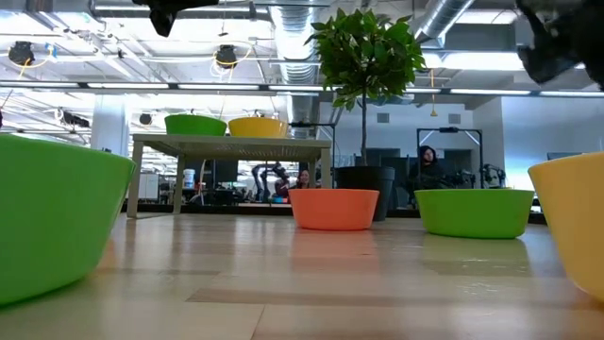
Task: Pick & Place Mini bowls
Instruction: Put the orange bowl on the shelf
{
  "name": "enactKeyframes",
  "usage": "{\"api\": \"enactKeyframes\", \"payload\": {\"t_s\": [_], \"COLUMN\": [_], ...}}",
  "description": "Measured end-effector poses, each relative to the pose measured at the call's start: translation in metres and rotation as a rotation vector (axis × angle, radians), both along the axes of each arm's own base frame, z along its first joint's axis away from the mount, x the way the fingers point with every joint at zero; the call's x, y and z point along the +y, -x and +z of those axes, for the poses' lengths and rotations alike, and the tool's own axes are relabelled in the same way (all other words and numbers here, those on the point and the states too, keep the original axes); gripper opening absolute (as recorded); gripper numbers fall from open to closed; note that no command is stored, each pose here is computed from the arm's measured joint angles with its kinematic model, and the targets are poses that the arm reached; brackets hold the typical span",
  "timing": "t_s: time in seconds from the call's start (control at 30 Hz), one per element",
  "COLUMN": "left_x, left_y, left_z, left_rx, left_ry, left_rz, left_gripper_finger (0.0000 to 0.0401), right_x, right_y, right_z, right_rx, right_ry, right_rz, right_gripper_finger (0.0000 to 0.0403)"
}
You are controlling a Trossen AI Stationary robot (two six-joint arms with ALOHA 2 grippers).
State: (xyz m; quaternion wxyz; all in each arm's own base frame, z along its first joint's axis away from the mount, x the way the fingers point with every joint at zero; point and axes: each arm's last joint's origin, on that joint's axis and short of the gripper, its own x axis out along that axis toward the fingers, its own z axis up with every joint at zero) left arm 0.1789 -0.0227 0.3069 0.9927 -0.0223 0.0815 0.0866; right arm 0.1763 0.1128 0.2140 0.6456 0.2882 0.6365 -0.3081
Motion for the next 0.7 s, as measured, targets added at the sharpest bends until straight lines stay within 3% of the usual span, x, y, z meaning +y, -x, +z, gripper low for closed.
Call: {"api": "enactKeyframes", "payload": {"t_s": [0.4,0.7], "left_x": [0.000,0.000], "left_y": [0.000,0.000], "left_z": [0.001,0.002], "left_rx": [-0.013,-0.023], "left_ry": [0.002,0.004], "left_rz": [0.000,0.000], "left_gripper_finger": [0.0007,0.0011], "right_x": [0.005,-0.002], "right_y": [-0.011,-0.001], "right_z": [-0.018,-0.037], "right_rx": [0.013,0.055], "right_ry": [0.008,0.035], "right_rz": [-0.010,-0.052], "right_gripper_finger": [0.0077,0.0077]}}
